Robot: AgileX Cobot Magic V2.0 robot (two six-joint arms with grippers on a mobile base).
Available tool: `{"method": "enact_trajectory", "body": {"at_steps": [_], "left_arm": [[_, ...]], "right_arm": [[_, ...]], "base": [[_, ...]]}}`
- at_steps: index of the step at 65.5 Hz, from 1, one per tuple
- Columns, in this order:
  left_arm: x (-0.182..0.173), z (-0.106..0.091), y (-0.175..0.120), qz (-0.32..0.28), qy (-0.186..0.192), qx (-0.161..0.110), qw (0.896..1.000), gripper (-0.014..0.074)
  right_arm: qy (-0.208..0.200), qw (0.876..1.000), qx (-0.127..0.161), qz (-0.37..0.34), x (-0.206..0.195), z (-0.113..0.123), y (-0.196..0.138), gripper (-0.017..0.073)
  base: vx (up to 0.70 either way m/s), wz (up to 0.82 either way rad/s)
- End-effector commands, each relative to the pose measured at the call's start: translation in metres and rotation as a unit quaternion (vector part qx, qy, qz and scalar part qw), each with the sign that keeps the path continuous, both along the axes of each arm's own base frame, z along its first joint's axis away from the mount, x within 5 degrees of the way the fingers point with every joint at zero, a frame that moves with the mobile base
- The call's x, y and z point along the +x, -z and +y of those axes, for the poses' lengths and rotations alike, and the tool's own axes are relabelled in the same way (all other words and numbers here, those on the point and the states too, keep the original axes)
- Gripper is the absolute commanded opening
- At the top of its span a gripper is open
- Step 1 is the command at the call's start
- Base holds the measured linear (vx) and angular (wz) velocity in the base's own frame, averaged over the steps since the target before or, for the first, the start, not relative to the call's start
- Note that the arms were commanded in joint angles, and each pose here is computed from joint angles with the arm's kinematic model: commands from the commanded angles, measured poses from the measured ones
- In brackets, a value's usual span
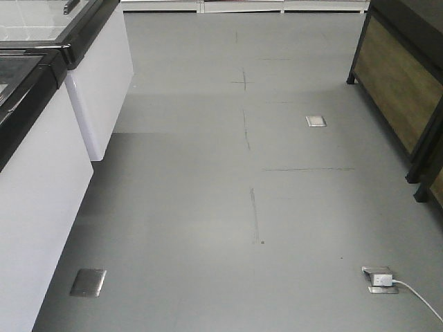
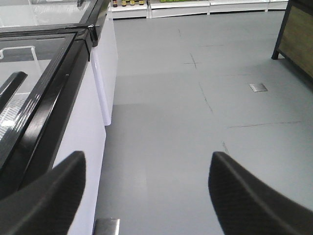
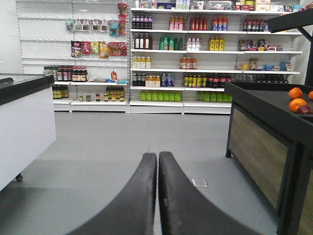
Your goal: Left arm holds basket, right arm returns cookies
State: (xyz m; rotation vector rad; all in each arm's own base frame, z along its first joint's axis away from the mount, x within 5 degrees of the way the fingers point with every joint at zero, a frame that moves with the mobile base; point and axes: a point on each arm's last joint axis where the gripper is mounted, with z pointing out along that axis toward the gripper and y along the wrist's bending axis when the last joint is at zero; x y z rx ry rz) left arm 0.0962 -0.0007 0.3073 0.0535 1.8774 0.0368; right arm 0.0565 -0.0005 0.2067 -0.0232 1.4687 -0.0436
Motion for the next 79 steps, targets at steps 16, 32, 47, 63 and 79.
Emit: {"method": "enact_trajectory", "body": {"at_steps": [16,32,47,63,79], "left_arm": [[0.004,-0.003,-0.014,0.001,-0.028,-0.133,0.991,0.0553],[0.052,-0.002,-0.019,0.165,-0.09,-0.153,0.97,0.0552],[0.107,0.002,-0.053,0.178,-0.136,-0.212,0.951,0.0552],[0.135,0.041,-0.098,0.189,-0.202,-0.267,0.923,0.0552],[0.128,0.096,-0.137,0.133,-0.258,-0.33,0.898,0.0552]], "right_arm": [[-0.001,0.999,-0.006,-0.043,-0.002,0.0,-0.007,-0.0003],[-0.001,0.999,-0.006,-0.043,-0.002,0.0,-0.007,-0.0003],[-0.001,0.999,-0.006,-0.043,-0.002,0.0,-0.007,-0.0003],[-0.001,0.999,-0.006,-0.043,-0.002,0.0,-0.007,-0.0003],[-0.001,0.999,-0.006,-0.043,-0.002,0.0,-0.007,-0.0003]], "base": [[0.0,0.0],[0.0,0.0],[0.0,0.0],[0.0,0.0],[0.0,0.0]]}}
